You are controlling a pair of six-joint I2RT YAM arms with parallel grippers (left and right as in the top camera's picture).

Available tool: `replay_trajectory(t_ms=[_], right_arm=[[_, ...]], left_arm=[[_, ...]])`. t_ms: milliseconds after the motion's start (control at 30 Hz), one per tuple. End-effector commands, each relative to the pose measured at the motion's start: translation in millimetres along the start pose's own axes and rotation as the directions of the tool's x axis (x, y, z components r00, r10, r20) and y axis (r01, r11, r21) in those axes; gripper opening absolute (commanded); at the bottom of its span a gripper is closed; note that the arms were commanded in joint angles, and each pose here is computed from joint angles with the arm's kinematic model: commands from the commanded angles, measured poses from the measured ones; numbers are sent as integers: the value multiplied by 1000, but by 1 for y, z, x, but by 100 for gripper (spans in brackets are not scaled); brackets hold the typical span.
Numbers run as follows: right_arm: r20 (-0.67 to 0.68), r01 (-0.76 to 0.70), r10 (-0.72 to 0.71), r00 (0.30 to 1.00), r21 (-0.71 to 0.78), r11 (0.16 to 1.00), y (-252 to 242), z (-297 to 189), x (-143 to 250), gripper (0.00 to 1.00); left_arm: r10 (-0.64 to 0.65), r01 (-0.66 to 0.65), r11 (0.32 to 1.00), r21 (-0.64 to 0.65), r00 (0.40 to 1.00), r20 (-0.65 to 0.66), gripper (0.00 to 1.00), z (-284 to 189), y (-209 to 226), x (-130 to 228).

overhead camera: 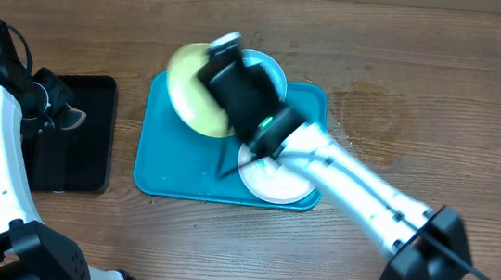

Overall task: Clean dirty plates on tray and stack at the side
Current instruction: 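Lift the yellow plate with the right gripper and place it right of the tray, then move the right gripper to the light blue plate and grip its rim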

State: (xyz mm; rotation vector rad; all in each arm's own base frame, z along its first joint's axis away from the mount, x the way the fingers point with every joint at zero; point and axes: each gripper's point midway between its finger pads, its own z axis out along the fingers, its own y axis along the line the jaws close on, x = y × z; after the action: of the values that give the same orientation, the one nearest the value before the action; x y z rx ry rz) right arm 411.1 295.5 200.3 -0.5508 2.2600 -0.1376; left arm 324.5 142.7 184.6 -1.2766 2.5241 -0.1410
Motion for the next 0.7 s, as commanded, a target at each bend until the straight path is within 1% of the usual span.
replay_trajectory(t_ms=[0, 67, 167, 267, 333, 433, 533, 667], right_arm=[[-202, -269, 213, 956, -311, 912, -29, 10, 21, 4], [-309, -360, 267, 913, -299, 884, -63, 16, 44, 4], [-453, -471, 356, 817, -167, 866, -130, 22, 94, 4], [-518, -569, 474, 712, -32, 821, -189, 27, 140, 4], [-528, -615, 537, 658, 35, 788, -218, 30, 165, 4], [-511, -668, 618, 597, 110, 736, -252, 37, 195, 4], [-487, -700, 672, 559, 157, 696, -274, 43, 220, 4], [-480, -725, 710, 515, 198, 660, -286, 47, 248, 4]], left_arm=[[19, -19, 1000, 10, 1000, 0, 4, 1, 0, 0], [19, -19, 1000, 11, 1000, 3, 4, 1, -1, -1], [20, -20, 1000, 13, 1000, 3, 4, 1, -1, -1], [20, -20, 1000, 16, 1000, 1, 4, 1, -2, -1], [20, -20, 1000, 24, 1000, -1, 4, 0, -3, 0], [21, -20, 999, 31, 1000, -3, 4, 0, -4, 0], [21, -20, 999, 31, 1000, -3, 4, 0, -4, 0], [20, -20, 999, 32, 1000, -1, 4, 0, -4, 0]])
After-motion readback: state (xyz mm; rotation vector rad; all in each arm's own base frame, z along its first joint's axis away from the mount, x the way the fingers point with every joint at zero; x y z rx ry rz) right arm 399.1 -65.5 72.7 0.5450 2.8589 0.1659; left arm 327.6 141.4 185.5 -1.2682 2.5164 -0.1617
